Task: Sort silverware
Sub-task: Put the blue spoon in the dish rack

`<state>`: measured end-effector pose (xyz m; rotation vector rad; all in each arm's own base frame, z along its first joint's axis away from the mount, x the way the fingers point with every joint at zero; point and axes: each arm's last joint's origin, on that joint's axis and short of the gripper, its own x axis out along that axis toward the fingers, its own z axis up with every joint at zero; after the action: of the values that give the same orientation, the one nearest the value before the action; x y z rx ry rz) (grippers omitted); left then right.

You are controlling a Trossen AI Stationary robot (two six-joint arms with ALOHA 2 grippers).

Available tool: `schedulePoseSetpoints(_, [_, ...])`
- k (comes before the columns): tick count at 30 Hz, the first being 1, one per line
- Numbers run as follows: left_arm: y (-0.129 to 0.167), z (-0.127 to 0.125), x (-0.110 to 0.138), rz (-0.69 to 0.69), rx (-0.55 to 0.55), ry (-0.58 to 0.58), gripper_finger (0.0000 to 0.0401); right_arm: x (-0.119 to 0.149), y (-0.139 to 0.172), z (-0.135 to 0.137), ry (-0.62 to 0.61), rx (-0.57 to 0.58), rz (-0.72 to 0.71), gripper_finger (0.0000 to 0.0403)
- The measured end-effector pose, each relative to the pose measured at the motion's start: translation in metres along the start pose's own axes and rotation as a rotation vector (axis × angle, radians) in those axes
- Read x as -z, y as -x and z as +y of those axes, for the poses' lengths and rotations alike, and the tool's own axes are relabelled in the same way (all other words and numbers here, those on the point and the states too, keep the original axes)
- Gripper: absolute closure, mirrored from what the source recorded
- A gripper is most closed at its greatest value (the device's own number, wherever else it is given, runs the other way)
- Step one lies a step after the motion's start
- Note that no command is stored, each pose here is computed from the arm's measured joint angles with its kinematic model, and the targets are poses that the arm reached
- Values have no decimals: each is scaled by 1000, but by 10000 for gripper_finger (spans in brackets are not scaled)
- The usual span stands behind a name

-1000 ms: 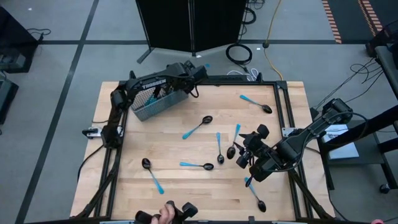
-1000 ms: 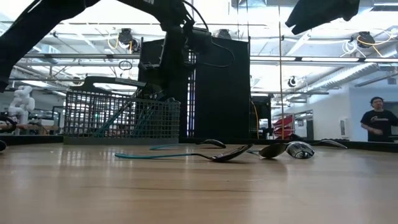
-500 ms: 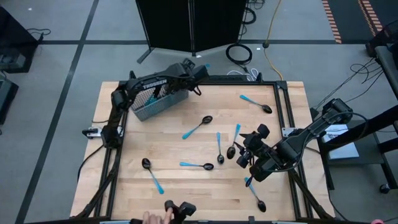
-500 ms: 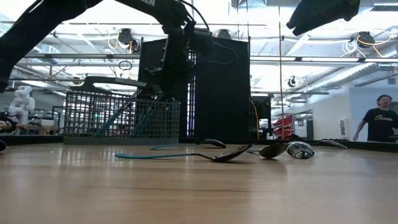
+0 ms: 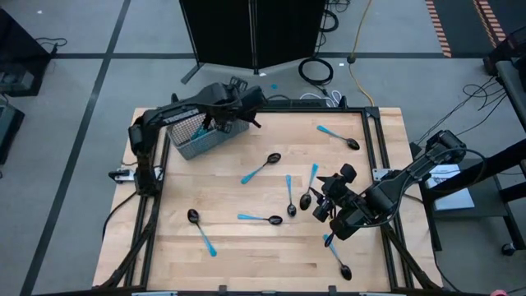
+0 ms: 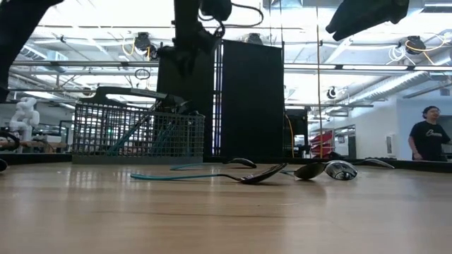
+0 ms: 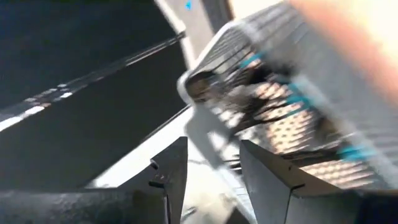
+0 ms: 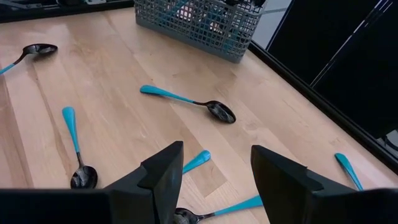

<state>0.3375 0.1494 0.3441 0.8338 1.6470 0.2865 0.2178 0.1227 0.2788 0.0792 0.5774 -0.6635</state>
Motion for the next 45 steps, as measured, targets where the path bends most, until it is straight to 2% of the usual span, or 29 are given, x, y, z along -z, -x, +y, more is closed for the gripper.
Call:
schedulePoseSetpoints(4, [15, -15, -5, 6, 19, 113, 257, 0, 0, 1, -10, -4, -2, 220])
schedulePoseSetpoints(10, [35, -43, -24, 97, -94, 179, 257, -2, 0, 4, -49, -27, -15, 220])
schedulePoseSetpoints(15, [58, -68, -43, 30, -133, 240, 257, -4, 0, 8, -90, -72, 0, 220])
schedulePoseSetpoints(20, [89, -100, -58, -67, -142, 205, 257, -5, 1, 16, -135, -122, -5, 220])
schedulePoseSetpoints(23, [106, -121, -65, -140, -61, 250, 257, -2, 1, 22, -134, -140, -3, 220])
schedulePoseSetpoints(27, [126, -152, -72, -224, 146, 323, 257, 2, 2, 29, -137, -179, 20, 220])
schedulePoseSetpoints(30, [136, -184, -82, -294, 208, 257, 257, 4, 4, 35, -146, -219, 34, 220])
schedulePoseSetpoints(34, [137, -227, -88, -327, 220, 167, 257, 10, 9, 41, -132, -268, 64, 220])
schedulePoseSetpoints(37, [124, -263, -94, -329, 288, 101, 257, 12, 12, 43, -122, -278, 66, 220])
schedulePoseSetpoints(41, [98, -309, -102, -372, 494, 32, 257, 13, 12, 44, -120, -278, 64, 220])
schedulePoseSetpoints(45, [69, -332, -109, -452, 562, 32, 257, 12, 10, 43, -119, -268, 61, 220])
